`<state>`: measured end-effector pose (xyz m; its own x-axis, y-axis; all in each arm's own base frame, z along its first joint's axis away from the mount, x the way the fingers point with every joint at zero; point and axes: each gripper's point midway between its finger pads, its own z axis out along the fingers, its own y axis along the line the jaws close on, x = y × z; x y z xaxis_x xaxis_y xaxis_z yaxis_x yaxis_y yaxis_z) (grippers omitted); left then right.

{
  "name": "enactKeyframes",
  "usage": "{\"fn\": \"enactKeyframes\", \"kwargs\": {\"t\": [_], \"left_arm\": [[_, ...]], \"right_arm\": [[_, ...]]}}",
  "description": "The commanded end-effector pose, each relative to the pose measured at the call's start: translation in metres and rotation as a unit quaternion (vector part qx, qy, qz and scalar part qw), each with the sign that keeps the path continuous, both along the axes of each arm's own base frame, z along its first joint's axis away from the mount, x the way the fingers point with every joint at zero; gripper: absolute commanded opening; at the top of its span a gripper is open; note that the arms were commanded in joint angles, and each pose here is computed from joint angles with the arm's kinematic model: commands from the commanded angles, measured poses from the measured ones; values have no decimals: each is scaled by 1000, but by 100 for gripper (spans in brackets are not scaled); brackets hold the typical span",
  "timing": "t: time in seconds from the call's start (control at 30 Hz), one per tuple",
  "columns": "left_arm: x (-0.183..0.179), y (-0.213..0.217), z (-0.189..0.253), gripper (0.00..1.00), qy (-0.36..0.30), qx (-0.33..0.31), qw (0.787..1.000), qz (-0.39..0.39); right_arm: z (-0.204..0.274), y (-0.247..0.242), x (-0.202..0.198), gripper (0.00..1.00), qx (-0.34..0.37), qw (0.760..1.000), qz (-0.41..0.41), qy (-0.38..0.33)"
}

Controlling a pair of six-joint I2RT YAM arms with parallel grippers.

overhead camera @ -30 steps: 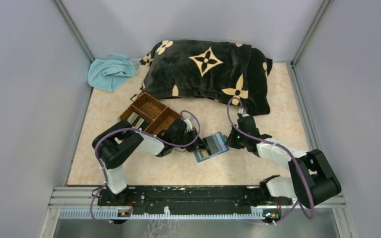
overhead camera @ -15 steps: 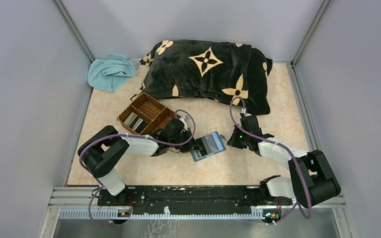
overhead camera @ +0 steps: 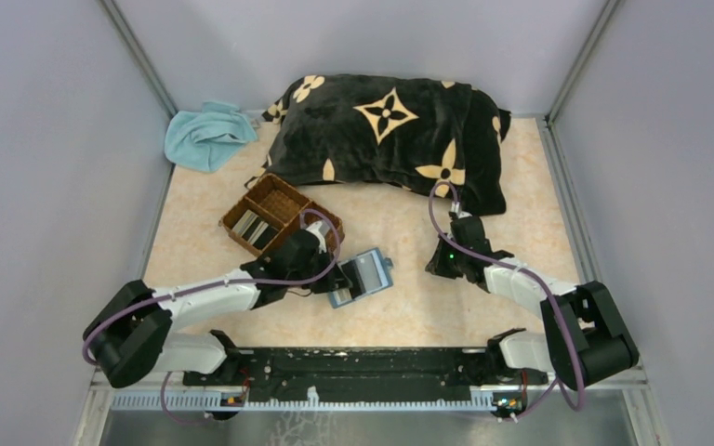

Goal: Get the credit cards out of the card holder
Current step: Remove the credit card from the card holder, then place the credit card in the storage box.

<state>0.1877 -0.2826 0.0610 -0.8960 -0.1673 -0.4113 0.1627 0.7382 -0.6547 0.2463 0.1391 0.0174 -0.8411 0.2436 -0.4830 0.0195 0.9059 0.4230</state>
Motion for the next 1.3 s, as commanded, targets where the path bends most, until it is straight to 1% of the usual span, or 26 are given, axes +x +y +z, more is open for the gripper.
{"fn": "enactKeyframes", "kwargs": {"t": [0.0, 0.1, 0.2, 0.27, 0.37, 0.5, 0.6, 0.67, 0.73, 0.83, 0.87, 0.9, 0.97, 1.07, 1.13, 1.23, 1.27], "left_arm": [[9, 10, 15, 0, -32, 34, 999, -1], [11, 13, 15, 0, -30, 55, 998, 0], [7, 28, -2, 0, -3, 110, 994, 10], [7, 32, -5, 0, -3, 116, 993, 14], [6, 26, 17, 0, -42, 58, 997, 9], [8, 13, 70, 0, -124, -25, 992, -14], [8, 4, 111, 0, -175, -84, 980, -28], [7, -1, 131, 0, -190, -106, 975, -41], [3, -11, 150, 0, -202, -131, 968, -65], [-5, -23, 161, 0, -192, -162, 962, -102], [-9, -26, 165, 0, -194, -180, 957, -116], [-14, -30, 170, 0, -195, -201, 951, -132], [-23, -33, 181, 0, -194, -243, 938, -155], [-30, -35, 188, 0, -192, -277, 925, -175], [-34, -36, 191, 0, -193, -291, 919, -182], [-41, -35, 199, 0, -199, -321, 906, -195], [-41, -36, 199, 0, -196, -322, 906, -195]], "right_arm": [[-7, -12, -6, 0, -28, 1000, 0, 8], [-4, -12, -4, 0, -28, 1000, 1, 4], [-4, -13, -4, 0, -31, 1000, 3, 5], [-4, -13, -5, 0, -31, 1000, 3, 5], [1, -10, -5, 0, -22, 1000, 10, -2], [31, 8, -3, 0, 27, 997, 45, -52], [74, 30, -3, 0, 93, 985, 88, -112], [109, 45, -7, 0, 144, 968, 123, -164], [149, 58, -15, 10, 199, 941, 158, -223], [197, 68, -32, 39, 253, 904, 197, -284], [208, 70, -37, 46, 267, 894, 210, -294], [216, 73, -42, 51, 278, 885, 222, -299], [228, 78, -50, 56, 297, 870, 249, -303], [241, 83, -59, 58, 323, 851, 274, -310], [245, 85, -62, 60, 328, 846, 281, -314], [244, 86, -64, 63, 325, 844, 292, -312], [246, 88, -66, 64, 328, 840, 298, -313]]}}
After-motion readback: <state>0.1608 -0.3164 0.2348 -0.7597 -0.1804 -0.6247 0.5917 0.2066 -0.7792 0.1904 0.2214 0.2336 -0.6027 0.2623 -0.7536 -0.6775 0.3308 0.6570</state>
